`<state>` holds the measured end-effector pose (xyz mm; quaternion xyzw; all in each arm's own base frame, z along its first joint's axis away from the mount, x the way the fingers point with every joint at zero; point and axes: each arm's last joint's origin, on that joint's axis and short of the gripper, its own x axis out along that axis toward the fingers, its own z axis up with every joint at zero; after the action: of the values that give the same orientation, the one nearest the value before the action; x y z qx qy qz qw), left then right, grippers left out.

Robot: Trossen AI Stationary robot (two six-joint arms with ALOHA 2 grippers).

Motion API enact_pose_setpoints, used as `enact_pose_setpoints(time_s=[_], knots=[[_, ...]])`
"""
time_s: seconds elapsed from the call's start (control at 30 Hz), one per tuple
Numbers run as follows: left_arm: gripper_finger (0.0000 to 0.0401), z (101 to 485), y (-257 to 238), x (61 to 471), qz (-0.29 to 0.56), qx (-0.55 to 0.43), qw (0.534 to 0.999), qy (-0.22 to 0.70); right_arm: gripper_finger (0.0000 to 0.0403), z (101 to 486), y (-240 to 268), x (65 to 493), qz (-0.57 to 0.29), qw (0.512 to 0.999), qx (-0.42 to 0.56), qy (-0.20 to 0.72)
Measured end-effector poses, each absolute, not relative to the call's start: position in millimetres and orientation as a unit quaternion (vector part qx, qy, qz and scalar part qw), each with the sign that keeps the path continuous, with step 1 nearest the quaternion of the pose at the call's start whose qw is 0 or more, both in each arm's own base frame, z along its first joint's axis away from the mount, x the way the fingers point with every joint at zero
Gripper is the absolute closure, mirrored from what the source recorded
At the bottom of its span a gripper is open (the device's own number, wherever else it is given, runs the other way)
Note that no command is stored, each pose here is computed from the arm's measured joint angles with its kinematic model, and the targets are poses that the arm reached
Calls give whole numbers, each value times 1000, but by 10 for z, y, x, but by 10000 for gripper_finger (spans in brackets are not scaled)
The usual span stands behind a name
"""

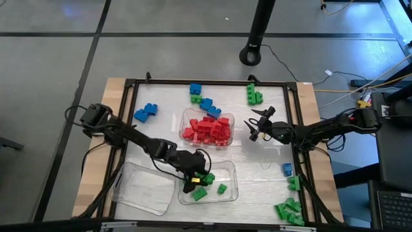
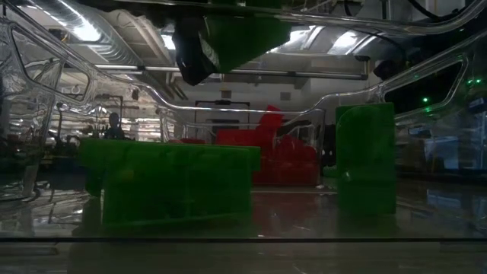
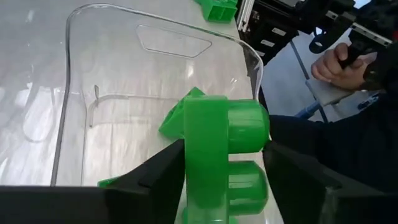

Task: Sort blocks
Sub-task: Put the green game piece into the bottom right transparent bin, then adjust the top right transparent bin

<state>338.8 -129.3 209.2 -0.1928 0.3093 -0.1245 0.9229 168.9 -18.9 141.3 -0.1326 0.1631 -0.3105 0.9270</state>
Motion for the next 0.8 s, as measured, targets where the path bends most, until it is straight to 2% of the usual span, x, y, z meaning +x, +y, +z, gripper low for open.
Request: enact_pose_setpoints(time_s=[0.2, 0.33, 0.5, 0.8], knots=[[149, 2093, -1261, 3400, -135, -199, 919, 313, 91, 1422, -189, 1691, -311, 928, -131, 159], [130, 2142, -1130, 3430, -153, -222, 902, 337, 91, 1422, -189, 1691, -311, 928, -131, 159], [129, 2425, -854, 3460, -121, -190, 908, 353, 91, 1421, -189, 1691, -311, 928, -131, 159], [132, 2840, -215, 3537, 5, -50, 936, 349, 91, 1426, -193, 1689, -320, 924, -135, 159]])
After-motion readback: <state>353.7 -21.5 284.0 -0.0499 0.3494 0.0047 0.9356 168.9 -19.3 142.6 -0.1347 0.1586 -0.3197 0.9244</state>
